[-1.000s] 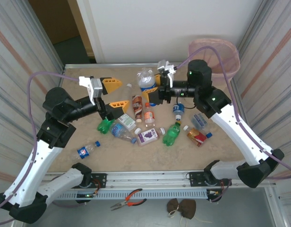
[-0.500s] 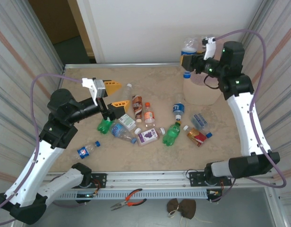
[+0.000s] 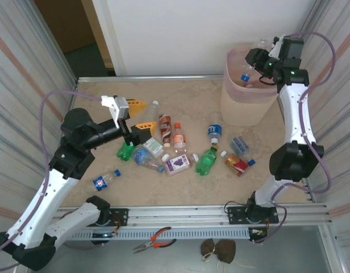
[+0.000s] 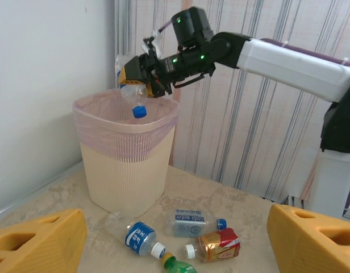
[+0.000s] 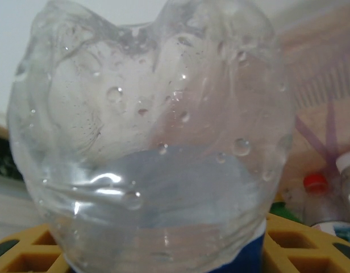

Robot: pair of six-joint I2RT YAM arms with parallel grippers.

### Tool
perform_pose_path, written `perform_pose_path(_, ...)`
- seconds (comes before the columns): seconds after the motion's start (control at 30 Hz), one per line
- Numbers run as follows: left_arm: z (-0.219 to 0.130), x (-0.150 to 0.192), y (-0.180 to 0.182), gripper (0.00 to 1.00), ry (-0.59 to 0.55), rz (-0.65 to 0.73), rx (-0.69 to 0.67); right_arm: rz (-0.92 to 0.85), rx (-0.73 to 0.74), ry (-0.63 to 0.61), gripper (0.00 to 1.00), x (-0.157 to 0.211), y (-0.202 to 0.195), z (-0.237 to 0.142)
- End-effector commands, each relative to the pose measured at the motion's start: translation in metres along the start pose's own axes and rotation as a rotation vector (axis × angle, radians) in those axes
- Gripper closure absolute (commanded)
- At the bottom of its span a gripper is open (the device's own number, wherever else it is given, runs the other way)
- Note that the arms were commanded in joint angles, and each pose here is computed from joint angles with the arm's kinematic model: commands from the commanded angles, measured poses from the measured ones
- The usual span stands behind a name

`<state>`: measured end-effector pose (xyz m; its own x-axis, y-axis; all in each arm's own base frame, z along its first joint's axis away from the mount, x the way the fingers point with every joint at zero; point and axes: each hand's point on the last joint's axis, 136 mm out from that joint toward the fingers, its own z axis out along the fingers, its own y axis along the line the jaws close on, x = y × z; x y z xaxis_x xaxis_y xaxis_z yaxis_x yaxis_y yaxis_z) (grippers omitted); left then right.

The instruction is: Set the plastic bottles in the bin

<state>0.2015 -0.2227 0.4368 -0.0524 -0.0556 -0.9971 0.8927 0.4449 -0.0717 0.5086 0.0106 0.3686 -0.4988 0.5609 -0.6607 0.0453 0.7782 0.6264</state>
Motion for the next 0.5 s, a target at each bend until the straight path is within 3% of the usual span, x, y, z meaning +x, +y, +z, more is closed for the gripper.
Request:
perform_pose_path(0.0, -0.006, -0.006, -0.004, 0.17, -0.030, 0.004, -0.008, 0.274, 0.027, -0.036, 0.63, -0.011, -0.012, 0.014)
perform_pose_path(0.13, -0.010, -0.001, -0.003, 0.17, -0.028, -0.001, -0.024, 0.480, 0.117, -0.064, 0.59, -0.007, -0.032, 0.040)
perform_pose_path(0.47, -0.016, 0.007, -0.001, 0.17, -0.027, -0.022, -0.053, 0.776, 0.387, -0.129, 0.54, 0.011, -0.071, 0.076)
